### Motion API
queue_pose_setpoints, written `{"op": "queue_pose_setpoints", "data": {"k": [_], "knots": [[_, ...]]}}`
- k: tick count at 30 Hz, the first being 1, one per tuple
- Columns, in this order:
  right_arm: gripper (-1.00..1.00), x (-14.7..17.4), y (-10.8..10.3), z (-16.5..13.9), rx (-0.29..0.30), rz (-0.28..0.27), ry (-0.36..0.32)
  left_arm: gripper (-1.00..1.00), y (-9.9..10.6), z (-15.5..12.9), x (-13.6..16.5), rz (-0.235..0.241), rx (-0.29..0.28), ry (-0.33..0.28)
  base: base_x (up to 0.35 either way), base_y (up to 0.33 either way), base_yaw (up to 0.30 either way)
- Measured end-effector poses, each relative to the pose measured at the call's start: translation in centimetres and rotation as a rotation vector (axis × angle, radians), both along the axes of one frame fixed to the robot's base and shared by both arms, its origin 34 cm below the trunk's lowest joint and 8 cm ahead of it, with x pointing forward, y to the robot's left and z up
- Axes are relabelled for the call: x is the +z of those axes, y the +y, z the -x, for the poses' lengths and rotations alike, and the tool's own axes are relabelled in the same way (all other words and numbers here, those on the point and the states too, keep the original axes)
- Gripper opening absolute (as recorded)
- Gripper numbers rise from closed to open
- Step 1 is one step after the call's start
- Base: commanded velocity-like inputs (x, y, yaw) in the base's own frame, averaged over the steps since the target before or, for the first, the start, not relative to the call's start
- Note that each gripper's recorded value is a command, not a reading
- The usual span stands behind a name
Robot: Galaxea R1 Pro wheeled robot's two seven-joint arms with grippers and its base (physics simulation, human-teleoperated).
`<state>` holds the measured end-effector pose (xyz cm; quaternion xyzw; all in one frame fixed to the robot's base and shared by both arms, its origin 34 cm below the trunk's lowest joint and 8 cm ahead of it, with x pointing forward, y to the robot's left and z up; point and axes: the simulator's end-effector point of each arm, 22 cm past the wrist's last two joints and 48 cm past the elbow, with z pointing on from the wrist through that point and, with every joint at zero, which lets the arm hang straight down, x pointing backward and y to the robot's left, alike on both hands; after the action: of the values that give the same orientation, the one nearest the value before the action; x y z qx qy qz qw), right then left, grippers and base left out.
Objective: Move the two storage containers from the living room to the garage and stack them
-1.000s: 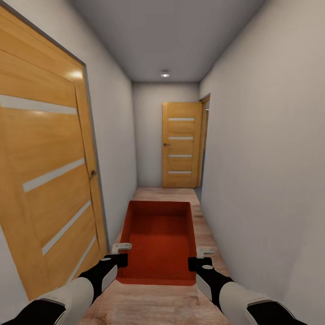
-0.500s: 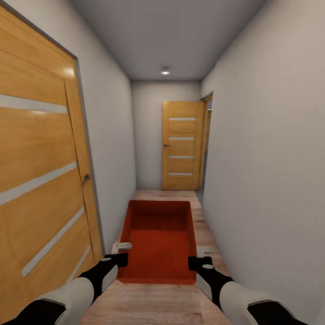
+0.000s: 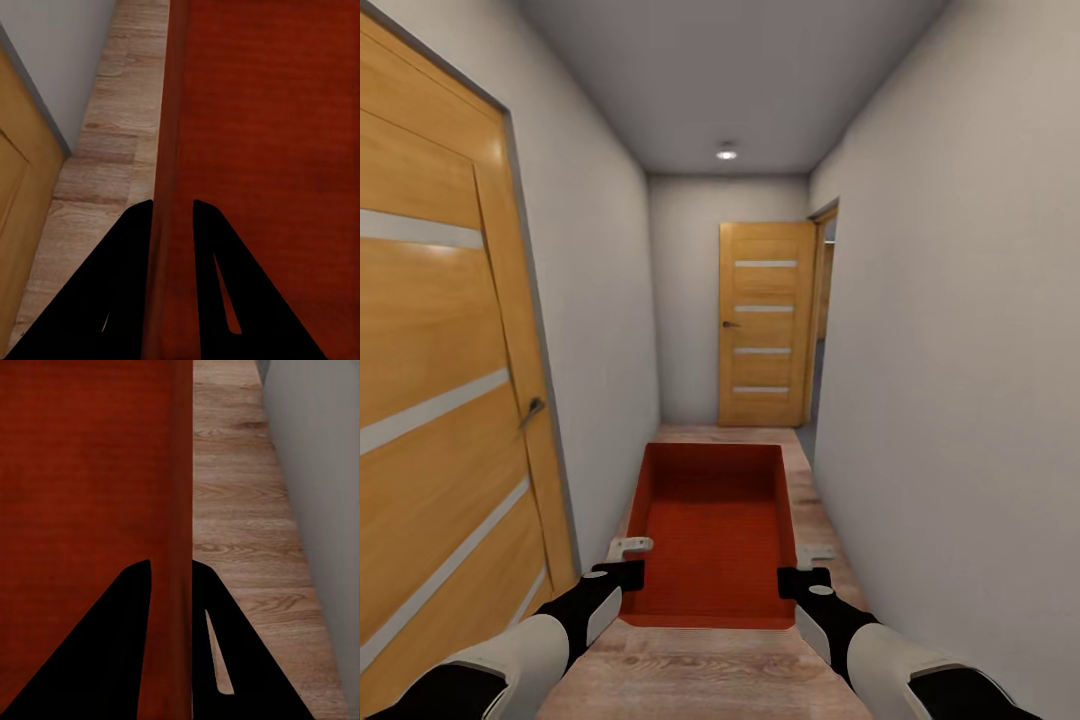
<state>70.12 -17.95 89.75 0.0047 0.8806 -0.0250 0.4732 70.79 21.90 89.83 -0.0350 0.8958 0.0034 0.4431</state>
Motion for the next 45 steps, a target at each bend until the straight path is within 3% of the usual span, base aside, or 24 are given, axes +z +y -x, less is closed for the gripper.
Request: {"op": "queue_pose_setpoints", "data": {"k": [45], "knots": [[-1.0, -0.05, 0.45, 0.13, -0.003, 0.001, 0.003, -1.0, 0.45, 0.02, -0.08, 0.001, -0.004, 0.003, 0.324, 0.0, 0.01]]}}
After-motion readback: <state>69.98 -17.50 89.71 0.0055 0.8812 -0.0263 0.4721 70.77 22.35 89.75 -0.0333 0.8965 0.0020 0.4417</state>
